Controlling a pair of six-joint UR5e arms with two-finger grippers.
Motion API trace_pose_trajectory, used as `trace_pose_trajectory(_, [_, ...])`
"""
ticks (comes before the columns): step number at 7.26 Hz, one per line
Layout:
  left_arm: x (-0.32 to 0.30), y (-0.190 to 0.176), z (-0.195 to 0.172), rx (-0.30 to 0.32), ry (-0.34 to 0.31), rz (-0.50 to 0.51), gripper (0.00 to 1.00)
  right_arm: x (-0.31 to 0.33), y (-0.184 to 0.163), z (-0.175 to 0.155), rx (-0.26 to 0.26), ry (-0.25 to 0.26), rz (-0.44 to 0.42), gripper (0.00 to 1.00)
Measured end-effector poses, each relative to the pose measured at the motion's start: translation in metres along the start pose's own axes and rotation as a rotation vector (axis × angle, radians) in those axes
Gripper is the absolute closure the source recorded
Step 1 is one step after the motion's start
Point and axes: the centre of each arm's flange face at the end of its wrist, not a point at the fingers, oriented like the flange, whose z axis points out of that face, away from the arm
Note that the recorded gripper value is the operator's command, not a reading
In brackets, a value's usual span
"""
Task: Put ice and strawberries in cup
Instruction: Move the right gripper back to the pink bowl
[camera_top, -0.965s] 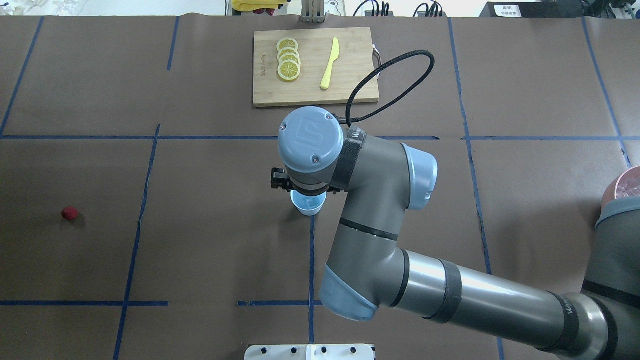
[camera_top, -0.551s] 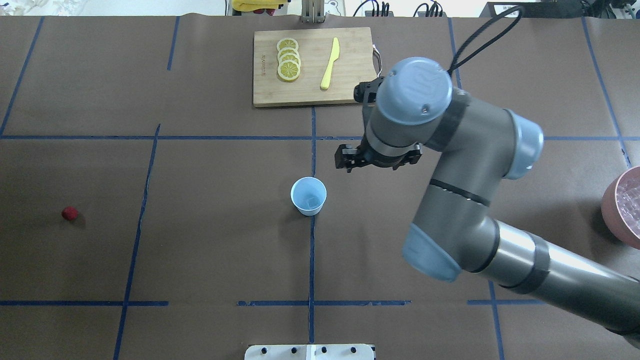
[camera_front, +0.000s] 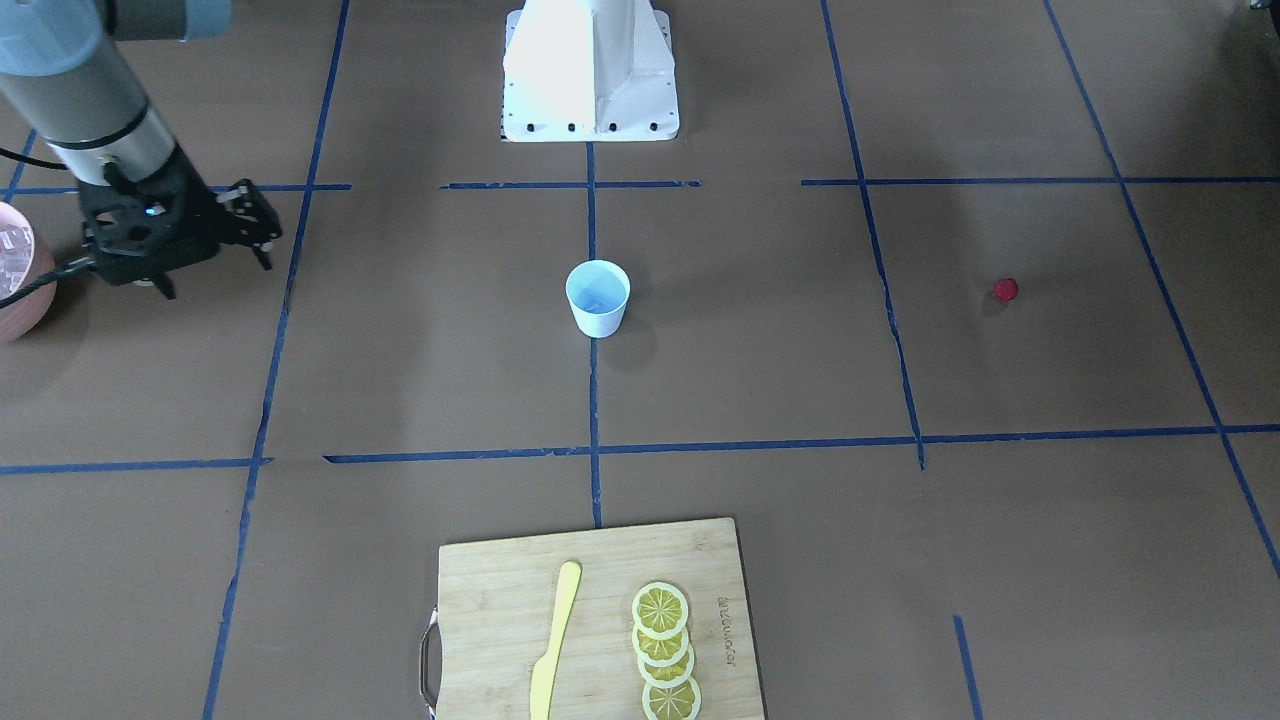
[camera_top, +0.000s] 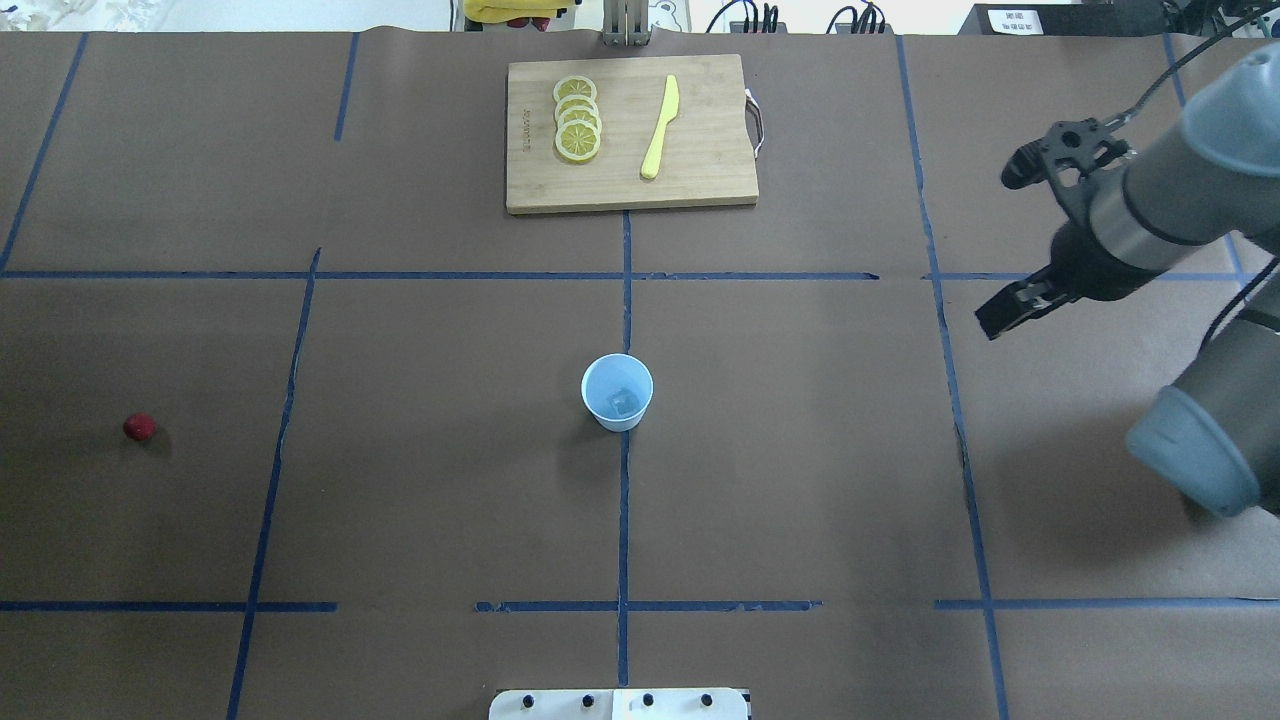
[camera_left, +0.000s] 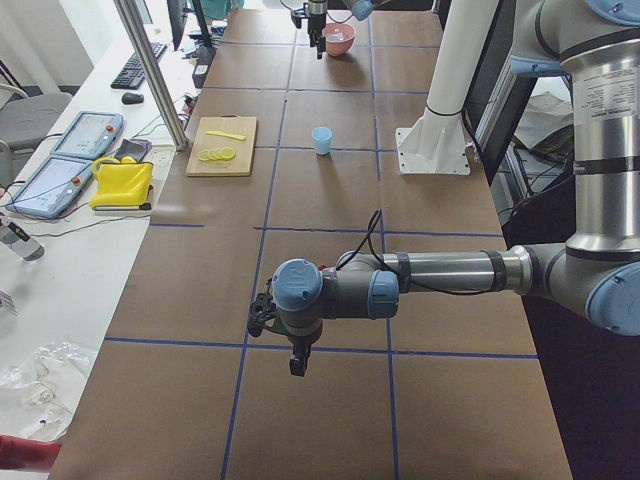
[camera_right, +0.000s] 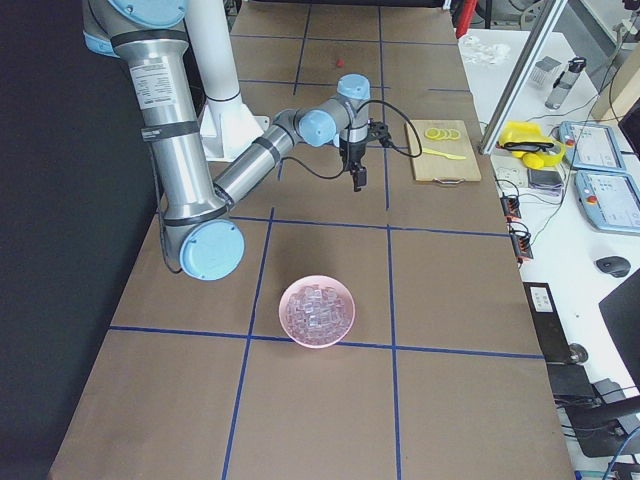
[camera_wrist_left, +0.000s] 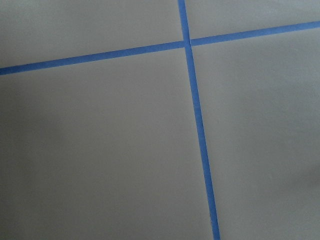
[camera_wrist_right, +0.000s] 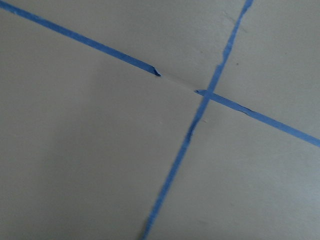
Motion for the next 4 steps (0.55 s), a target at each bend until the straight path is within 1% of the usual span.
trace_pose_trajectory(2, [0.000,0.000,0.000,-0.001,0.000,-0.001,0.00,0.074,0.052,0.006,-0.004,0.003,-0.132,0.02])
trace_pose_trajectory(4, [0.000,0.000,0.000,-0.002,0.000,-0.002,0.00,0.123,0.098,0.015,-0.017,0.012,-0.284,0.03])
